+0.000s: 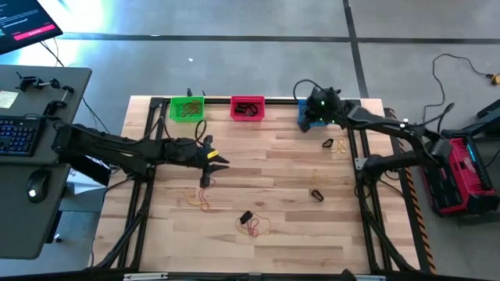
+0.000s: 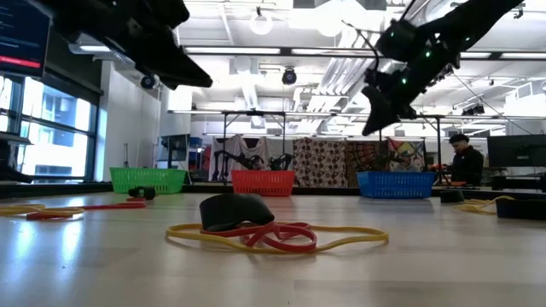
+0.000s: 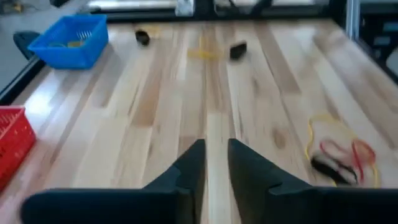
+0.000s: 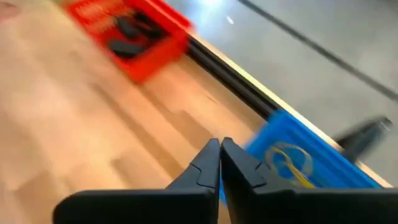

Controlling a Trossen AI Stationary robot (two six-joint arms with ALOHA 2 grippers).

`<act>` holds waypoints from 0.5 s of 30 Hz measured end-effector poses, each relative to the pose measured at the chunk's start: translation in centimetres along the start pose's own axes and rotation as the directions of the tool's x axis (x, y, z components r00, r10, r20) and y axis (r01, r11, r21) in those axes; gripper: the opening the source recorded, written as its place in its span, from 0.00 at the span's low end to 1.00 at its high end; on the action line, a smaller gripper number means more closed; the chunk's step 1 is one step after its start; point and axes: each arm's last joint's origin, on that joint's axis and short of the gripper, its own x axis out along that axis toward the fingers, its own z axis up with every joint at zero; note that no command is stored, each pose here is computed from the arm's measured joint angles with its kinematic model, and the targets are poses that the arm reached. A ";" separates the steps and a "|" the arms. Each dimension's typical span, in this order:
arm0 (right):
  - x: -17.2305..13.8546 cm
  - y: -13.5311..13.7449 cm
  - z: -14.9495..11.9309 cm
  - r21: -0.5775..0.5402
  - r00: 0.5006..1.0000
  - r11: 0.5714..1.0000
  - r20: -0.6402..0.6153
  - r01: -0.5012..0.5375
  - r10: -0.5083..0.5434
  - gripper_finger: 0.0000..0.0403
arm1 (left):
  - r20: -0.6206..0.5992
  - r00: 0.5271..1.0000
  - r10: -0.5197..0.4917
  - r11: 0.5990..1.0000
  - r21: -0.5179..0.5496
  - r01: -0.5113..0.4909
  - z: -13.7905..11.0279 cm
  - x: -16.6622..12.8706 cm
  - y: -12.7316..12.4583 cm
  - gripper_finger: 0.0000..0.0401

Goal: Sort rubber bands into baskets
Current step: Put the red rubber band into the green bin

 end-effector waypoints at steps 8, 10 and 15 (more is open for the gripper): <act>-0.4 4.7 -2.0 -0.066 0.988 0.991 0.090 -0.116 0.122 0.00 | -0.163 0.984 -0.073 0.995 0.050 0.082 0.4 -1.2 -1.6 0.01; -0.5 5.9 -2.6 -0.084 0.986 0.989 0.097 -0.124 0.132 0.00 | -0.212 0.972 -0.098 0.993 0.050 0.111 0.0 -1.3 -2.3 0.01; -1.6 9.2 -3.6 -0.126 0.971 0.975 0.132 -0.181 0.197 0.00 | -0.295 0.945 -0.143 0.984 0.063 0.168 -0.9 -1.9 -4.2 0.00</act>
